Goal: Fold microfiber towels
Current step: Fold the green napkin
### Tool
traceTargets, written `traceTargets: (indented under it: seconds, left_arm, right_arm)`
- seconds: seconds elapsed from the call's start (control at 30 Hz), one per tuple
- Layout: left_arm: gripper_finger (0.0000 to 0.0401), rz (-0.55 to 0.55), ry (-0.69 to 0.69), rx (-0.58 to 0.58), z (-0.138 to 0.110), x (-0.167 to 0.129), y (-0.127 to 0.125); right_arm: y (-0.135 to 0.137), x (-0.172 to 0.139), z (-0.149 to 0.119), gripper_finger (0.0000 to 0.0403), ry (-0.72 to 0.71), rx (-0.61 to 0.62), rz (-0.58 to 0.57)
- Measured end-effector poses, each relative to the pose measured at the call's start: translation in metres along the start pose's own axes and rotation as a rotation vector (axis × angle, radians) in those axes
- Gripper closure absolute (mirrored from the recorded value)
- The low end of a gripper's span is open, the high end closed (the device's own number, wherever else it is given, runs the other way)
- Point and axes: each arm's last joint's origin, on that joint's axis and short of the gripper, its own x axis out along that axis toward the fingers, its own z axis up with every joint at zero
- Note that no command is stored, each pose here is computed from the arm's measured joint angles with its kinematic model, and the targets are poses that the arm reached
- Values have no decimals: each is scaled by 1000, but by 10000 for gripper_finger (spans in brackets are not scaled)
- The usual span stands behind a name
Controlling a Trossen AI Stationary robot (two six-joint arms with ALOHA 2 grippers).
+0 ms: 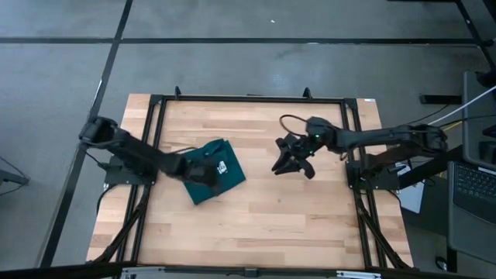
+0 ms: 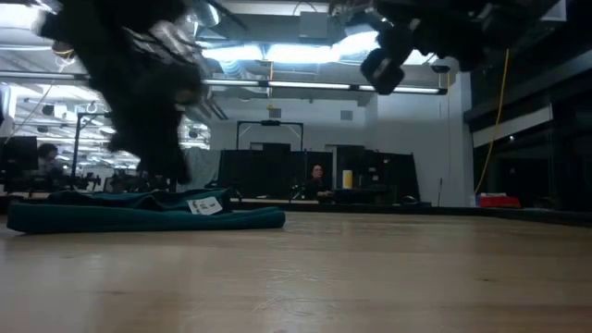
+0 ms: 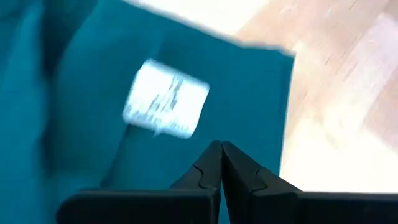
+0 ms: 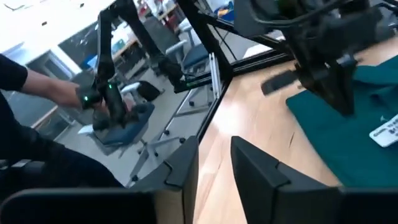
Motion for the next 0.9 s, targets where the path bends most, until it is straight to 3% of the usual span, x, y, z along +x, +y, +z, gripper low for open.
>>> traceTargets:
  seconds: [0.33,0.53,0.73,0.83,0.9]
  left_arm:
    - [399,0,136,96,32,69,-21]
    - [399,-127,80,153,60,92,-70]
    - [399,-219,2,180,78,107,-134]
    - [399,-100,-116,177,84,88,-145]
    - [399,39,-128,168,87,72,-130]
  right_arm:
    - [25,-28,-16,330,-77,3,-7]
    - [48,-38,-15,324,-122,-7,39]
    - [66,-47,-12,327,-183,-40,17]
    - [68,-50,-16,332,-161,-37,-17]
    - [69,-52,-17,334,-154,-43,-27]
